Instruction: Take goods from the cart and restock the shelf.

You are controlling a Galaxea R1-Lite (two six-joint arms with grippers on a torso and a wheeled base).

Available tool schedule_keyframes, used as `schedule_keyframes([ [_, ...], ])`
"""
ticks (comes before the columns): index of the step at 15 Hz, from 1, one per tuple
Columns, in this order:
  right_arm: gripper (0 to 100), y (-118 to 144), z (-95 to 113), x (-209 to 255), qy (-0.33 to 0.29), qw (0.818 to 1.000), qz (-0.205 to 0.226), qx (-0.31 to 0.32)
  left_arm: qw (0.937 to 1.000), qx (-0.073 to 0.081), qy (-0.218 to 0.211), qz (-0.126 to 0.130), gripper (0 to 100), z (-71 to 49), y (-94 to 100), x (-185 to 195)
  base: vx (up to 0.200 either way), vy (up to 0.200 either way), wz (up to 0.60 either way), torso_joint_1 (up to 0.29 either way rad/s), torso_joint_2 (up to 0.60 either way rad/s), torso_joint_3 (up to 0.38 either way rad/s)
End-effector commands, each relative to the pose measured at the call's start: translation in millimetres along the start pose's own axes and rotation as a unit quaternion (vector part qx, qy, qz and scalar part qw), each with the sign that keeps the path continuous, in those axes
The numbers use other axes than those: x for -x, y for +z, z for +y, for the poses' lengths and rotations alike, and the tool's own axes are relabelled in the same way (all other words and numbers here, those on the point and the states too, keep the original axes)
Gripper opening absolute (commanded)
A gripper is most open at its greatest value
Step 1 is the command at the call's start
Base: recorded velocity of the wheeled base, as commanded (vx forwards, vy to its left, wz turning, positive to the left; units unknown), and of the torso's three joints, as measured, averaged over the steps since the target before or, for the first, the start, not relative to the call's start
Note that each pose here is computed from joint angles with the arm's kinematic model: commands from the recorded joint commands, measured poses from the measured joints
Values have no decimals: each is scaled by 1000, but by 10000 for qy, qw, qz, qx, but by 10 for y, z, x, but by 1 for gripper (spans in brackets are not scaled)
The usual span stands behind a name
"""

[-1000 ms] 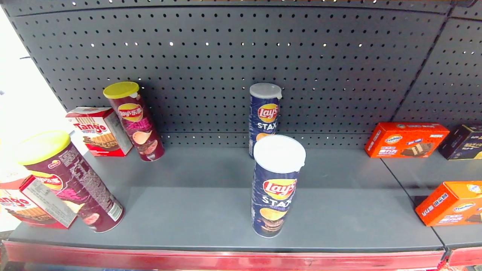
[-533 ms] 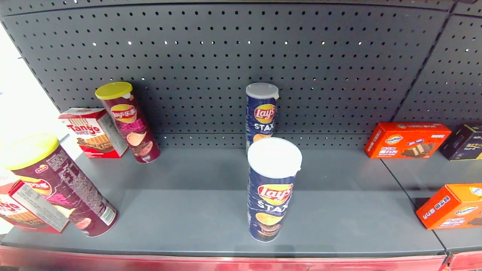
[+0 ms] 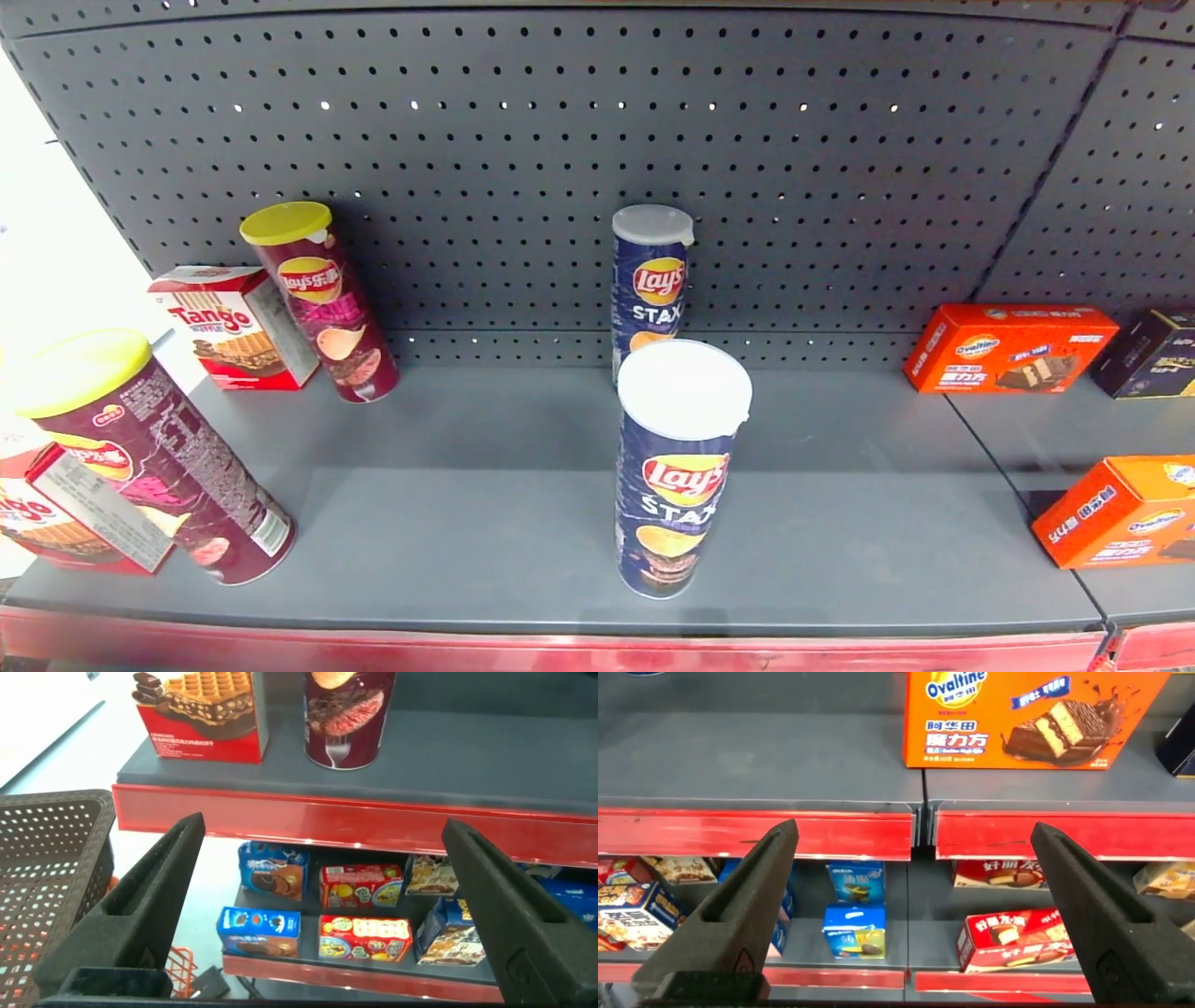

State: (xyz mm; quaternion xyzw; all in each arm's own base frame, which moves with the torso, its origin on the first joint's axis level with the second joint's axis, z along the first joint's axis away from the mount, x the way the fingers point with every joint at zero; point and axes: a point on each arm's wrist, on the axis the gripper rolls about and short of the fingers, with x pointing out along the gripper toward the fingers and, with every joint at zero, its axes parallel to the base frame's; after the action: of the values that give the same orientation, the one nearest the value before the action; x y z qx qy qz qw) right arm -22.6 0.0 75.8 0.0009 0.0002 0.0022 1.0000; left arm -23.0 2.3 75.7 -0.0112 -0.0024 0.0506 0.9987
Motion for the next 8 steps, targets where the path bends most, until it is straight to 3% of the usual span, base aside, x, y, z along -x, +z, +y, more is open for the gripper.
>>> schedule_keyframes([
  [1, 100, 2, 0, -1, 1, 10000, -2, 1, 10000, 3, 0, 3, 100, 0, 1, -1, 0, 0, 0, 0, 0, 0],
  [8, 100, 1, 0, -1, 1, 10000, 6, 1, 10000, 3, 0, 3, 100, 0, 1, -1, 0, 0, 0, 0, 0, 0],
])
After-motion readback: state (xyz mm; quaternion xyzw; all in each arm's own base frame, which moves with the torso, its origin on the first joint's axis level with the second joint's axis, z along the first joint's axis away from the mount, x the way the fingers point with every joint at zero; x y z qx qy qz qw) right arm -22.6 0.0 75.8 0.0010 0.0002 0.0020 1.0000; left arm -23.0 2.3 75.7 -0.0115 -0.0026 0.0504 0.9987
